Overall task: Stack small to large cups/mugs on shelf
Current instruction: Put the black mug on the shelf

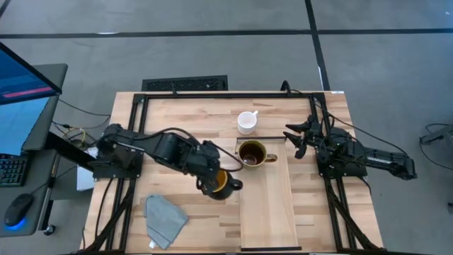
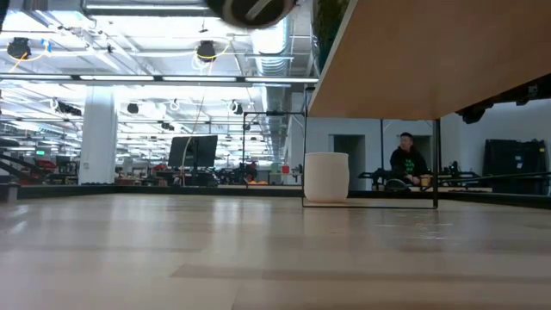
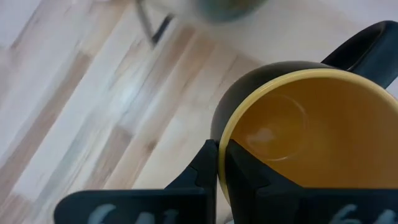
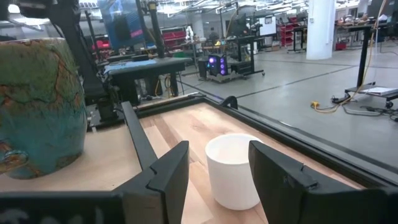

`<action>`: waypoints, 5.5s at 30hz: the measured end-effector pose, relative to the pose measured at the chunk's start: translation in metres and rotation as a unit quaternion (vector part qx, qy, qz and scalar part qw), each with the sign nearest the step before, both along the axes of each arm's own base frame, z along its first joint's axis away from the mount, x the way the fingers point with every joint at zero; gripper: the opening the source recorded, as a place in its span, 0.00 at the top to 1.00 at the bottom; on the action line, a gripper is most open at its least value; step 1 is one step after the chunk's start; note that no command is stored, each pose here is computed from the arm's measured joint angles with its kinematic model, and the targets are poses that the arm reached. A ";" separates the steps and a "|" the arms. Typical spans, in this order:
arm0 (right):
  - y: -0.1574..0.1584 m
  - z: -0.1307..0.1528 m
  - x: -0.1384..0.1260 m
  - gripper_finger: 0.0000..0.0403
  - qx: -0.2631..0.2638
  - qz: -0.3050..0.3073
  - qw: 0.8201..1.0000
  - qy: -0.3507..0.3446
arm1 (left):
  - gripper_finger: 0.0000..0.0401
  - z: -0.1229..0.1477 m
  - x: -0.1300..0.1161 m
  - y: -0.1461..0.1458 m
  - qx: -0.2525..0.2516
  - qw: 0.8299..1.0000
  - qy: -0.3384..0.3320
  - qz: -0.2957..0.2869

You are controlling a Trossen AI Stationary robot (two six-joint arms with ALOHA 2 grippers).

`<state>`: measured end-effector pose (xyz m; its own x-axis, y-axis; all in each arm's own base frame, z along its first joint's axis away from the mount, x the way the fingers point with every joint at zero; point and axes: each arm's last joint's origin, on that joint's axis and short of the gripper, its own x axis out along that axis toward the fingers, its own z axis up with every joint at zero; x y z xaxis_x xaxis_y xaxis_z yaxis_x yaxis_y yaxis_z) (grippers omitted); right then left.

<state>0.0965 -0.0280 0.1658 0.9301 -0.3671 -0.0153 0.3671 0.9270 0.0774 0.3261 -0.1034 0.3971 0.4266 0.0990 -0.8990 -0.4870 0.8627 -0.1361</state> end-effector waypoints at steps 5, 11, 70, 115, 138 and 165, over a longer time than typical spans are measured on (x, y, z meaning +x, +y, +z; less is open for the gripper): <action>0.000 0.000 0.000 0.53 0.000 0.000 1.000 0.002 | 1.00 0.004 0.018 -0.007 -0.006 1.000 -0.014 -0.019; 0.000 -0.002 0.000 0.53 -0.003 0.000 1.000 0.010 | 1.00 -0.005 0.037 -0.013 0.000 0.999 -0.011 -0.044; 0.000 -0.002 0.001 0.53 -0.001 0.000 1.000 0.012 | 1.00 -0.038 0.101 0.009 -0.006 0.991 -0.060 -0.118; 0.000 -0.002 0.000 0.53 -0.001 0.001 1.000 0.011 | 0.79 -0.034 0.108 0.011 -0.079 0.984 -0.094 -0.131; 0.000 -0.002 0.000 0.53 -0.001 0.001 1.000 0.011 | 0.68 -0.033 0.108 0.014 -0.096 0.982 -0.095 -0.133; 0.000 -0.002 0.000 0.53 -0.001 0.001 1.000 0.012 | 0.68 -0.031 0.108 0.014 -0.114 0.979 -0.095 -0.137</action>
<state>0.0970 -0.0280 0.1639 0.9302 -0.3653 -0.0361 0.3670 0.9278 0.0667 0.4336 -0.0898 0.3657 0.5704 -0.2358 -0.7868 -0.1892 0.8944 -0.4052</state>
